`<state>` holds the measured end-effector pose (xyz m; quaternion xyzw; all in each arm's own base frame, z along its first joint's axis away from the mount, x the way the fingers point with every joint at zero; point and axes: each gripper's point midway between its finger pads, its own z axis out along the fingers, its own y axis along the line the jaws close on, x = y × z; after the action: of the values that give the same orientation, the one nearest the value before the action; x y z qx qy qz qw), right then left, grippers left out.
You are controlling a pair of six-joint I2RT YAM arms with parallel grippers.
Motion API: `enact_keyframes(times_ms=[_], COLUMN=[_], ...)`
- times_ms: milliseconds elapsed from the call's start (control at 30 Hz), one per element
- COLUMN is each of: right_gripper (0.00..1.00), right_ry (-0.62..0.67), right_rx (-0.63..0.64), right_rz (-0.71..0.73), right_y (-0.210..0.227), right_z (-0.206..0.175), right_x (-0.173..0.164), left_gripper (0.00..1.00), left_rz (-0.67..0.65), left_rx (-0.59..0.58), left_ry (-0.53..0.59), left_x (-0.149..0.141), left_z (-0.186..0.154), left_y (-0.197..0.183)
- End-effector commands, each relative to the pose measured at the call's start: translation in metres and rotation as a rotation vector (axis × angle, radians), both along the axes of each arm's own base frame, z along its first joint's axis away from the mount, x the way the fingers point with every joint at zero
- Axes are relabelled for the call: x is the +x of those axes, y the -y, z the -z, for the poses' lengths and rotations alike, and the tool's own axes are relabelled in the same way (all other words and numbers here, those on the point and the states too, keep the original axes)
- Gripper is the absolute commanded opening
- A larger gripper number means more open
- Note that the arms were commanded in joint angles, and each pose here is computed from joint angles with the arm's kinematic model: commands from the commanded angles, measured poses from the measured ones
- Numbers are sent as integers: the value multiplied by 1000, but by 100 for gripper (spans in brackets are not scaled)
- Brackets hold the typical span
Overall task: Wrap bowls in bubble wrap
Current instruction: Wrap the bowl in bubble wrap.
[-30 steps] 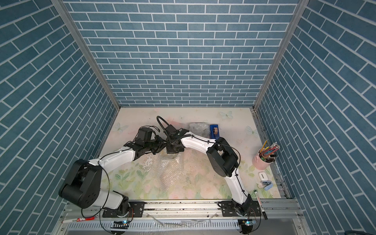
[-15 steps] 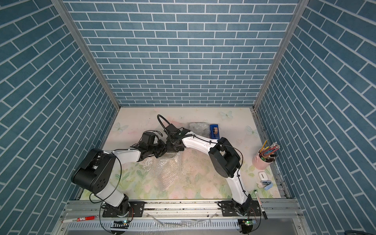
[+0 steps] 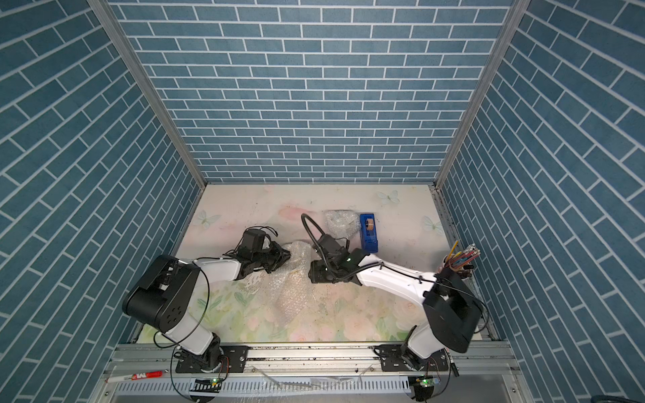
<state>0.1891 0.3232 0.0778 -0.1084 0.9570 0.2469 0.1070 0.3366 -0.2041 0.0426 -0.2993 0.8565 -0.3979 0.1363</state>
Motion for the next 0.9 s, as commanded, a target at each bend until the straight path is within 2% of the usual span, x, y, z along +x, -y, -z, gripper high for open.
enact_keyframes(times_ms=[0, 167, 300, 567, 767, 867], right_gripper=[50, 53, 60, 63, 64, 53], right_ry=[-87, -14, 38, -59, -126, -161], right_rx=[100, 83, 77, -18, -63, -104], right_rz=[-48, -228, -348, -552, -585, -583], right_y=[-32, -64, -72, -92, -91, -89], right_z=[-1, -22, -34, -22, -17, -12], right_x=[-27, -55, -76, -125, -136, -138], left_gripper=[18, 18, 18, 18, 18, 17], left_rz=[-9, -17, -22, -24, -26, -23], left_rx=[71, 78, 69, 73, 69, 70], left_ry=[-134, -141, -141, -135, -138, -137], left_x=[-28, -30, -30, -30, -30, -29], left_z=[35, 39, 40, 38, 40, 39], left_y=[-14, -17, -16, -17, -16, -16])
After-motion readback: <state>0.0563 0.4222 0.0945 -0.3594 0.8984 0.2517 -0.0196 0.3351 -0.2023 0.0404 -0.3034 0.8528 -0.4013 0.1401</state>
